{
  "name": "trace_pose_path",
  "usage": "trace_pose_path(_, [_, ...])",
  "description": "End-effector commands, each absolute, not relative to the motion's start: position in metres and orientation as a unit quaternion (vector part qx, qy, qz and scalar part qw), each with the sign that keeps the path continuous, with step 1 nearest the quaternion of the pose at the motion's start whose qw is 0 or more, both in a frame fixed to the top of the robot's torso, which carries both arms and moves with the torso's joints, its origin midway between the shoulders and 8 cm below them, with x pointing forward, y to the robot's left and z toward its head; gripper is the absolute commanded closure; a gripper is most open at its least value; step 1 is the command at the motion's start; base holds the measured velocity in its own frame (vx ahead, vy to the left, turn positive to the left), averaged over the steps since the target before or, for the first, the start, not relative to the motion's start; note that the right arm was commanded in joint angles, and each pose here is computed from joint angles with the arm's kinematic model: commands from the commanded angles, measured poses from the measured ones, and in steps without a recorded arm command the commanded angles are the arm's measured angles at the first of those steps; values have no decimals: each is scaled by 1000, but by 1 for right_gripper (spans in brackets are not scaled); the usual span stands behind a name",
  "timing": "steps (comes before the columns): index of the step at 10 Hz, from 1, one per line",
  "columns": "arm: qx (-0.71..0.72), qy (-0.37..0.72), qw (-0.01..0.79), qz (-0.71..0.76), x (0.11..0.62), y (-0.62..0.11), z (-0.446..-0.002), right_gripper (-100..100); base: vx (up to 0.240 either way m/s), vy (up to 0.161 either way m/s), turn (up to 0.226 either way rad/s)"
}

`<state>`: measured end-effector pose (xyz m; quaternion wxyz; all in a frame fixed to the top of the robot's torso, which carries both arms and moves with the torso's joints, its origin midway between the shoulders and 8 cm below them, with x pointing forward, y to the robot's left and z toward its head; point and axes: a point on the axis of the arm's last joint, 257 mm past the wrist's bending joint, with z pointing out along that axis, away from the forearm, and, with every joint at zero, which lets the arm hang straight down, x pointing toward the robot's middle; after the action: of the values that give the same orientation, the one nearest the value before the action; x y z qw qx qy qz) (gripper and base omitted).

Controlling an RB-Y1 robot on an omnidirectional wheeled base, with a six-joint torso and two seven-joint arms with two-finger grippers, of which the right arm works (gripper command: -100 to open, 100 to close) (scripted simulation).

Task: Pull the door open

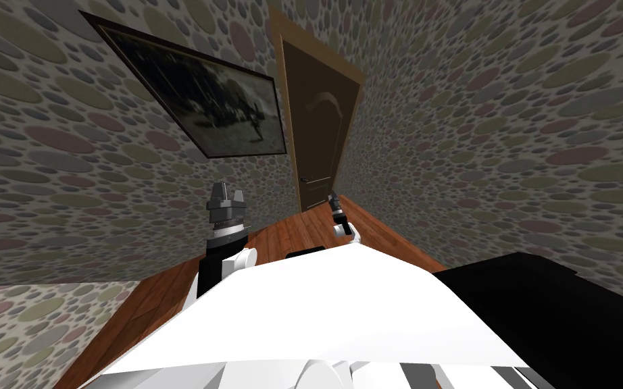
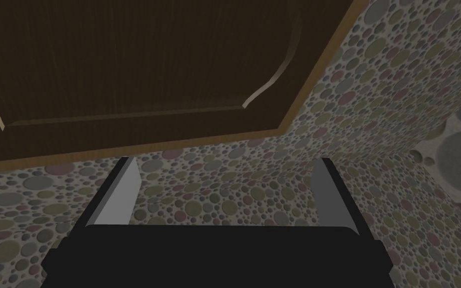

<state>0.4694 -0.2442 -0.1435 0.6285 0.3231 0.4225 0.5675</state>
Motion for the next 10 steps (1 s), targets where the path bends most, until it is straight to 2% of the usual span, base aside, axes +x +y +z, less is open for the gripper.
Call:
trace_pose_path(1, [329,431,621,566,475,-244,-157,-100,103,-4,72])
trace_pose_path(10, [355,467,590,555,505,-252,-216,-100,87,-4,71])
